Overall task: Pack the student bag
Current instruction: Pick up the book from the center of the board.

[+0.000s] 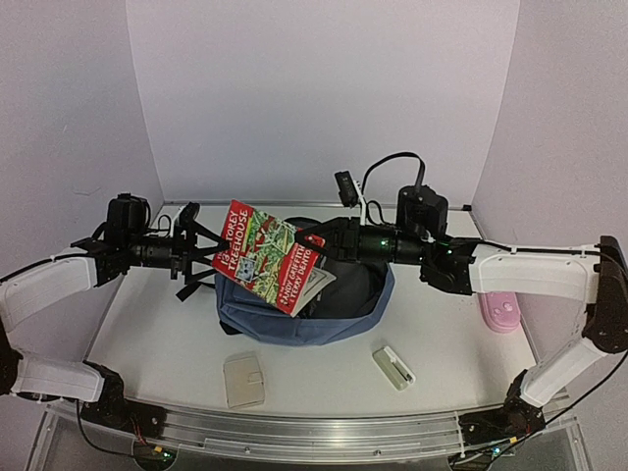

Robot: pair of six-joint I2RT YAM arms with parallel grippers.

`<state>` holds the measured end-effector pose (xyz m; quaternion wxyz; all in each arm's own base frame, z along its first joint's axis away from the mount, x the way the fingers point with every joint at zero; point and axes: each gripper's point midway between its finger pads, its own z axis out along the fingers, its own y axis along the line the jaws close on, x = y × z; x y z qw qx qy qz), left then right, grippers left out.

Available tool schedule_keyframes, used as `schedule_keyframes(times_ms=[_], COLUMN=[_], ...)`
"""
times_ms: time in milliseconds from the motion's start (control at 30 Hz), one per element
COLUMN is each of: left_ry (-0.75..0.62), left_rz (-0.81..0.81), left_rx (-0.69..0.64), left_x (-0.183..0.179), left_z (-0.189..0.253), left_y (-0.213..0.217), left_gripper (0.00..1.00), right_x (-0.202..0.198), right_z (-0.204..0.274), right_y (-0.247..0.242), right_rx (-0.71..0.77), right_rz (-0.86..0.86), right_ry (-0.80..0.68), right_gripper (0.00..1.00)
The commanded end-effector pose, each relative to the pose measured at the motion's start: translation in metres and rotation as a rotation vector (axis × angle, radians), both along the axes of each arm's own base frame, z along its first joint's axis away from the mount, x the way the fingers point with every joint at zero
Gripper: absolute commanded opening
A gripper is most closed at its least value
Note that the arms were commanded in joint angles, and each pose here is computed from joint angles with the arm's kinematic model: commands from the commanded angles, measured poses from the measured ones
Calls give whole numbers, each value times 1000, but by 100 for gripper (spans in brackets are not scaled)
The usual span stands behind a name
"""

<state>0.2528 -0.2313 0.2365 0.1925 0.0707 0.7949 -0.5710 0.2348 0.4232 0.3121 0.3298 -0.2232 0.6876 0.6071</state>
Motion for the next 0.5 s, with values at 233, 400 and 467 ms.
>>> schedule_keyframes(times_ms=[233, 400, 467], left_ry=[-122, -117, -125], left_rz=[-140, -200, -211], left_rx=[-86, -115, -123], left_x=[-19, -28, -29], left_z=[48, 51, 53], left_y=[-14, -23, -25], left_gripper=[100, 100, 100], right_x=[-20, -24, -24], right_z=[64, 60, 58], right_y=[-9, -3, -1], right_rx=[172, 196, 198], right_rz=[82, 131, 141], right_ry=[-111, -90, -85], right_gripper=[0, 0, 0])
